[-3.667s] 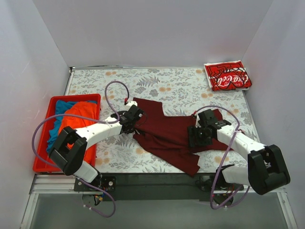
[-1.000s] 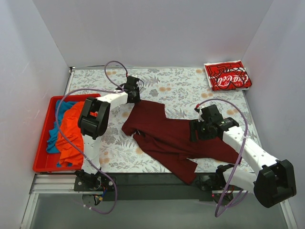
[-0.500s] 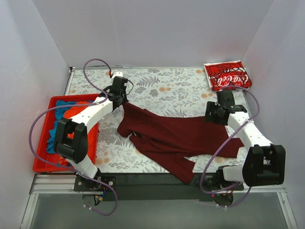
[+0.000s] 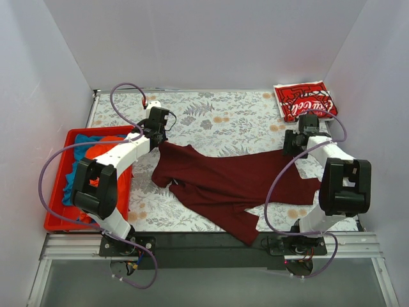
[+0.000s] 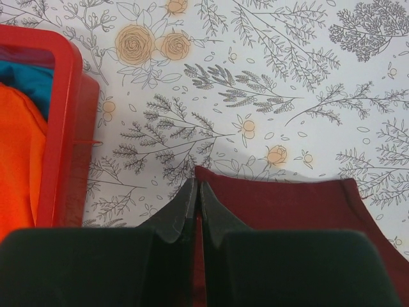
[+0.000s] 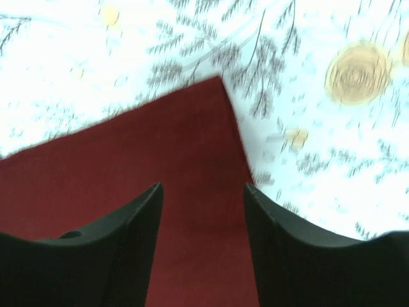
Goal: Fold and stack the t-shirts
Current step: Flatten the tshirt out
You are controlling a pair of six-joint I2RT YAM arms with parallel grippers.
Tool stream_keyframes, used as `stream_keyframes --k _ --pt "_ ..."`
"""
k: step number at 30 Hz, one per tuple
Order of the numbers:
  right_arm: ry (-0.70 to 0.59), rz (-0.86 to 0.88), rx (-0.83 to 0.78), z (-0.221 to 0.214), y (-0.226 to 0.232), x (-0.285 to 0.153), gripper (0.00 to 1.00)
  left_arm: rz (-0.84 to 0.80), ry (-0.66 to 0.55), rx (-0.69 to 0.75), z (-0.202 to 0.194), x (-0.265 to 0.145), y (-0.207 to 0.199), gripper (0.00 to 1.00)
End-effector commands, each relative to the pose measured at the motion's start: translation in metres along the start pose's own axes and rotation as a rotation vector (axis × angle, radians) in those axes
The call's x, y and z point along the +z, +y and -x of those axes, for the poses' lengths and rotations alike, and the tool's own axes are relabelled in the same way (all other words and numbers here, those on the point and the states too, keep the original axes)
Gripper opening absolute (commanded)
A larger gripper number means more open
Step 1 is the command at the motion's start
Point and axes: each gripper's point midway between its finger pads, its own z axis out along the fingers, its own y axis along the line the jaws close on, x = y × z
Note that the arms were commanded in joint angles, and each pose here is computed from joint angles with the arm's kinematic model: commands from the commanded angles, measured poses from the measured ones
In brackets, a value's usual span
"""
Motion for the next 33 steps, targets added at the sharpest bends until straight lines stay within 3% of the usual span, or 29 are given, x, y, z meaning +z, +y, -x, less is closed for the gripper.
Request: stream_keyframes --k 1,12,20,24,33 --pt "-0.084 0.033 -0.077 0.038 0.001 0.010 0.55 0.033 -0.061 -0.017 0.017 -0.006 0.011 0.00" --pt "-0.073 0.044 -0.188 0.055 -0.002 0.038 0.54 0.052 -0.048 -0.004 0.014 -0.002 0.012 0.00" --pt "-0.011 0.084 -0.206 0.040 -0.003 0.059 0.54 0.053 -0.051 -0.007 0.016 -0.003 0.013 0.00" --pt "0.016 0.115 -0.207 0.031 0.001 0.066 0.47 0.059 -0.046 -0.001 0.014 -0.001 0.015 0.00" --pt "0.088 0.149 -0.213 0.005 0.003 0.080 0.47 0.056 -0.029 0.006 0.011 0.001 0.014 0.00"
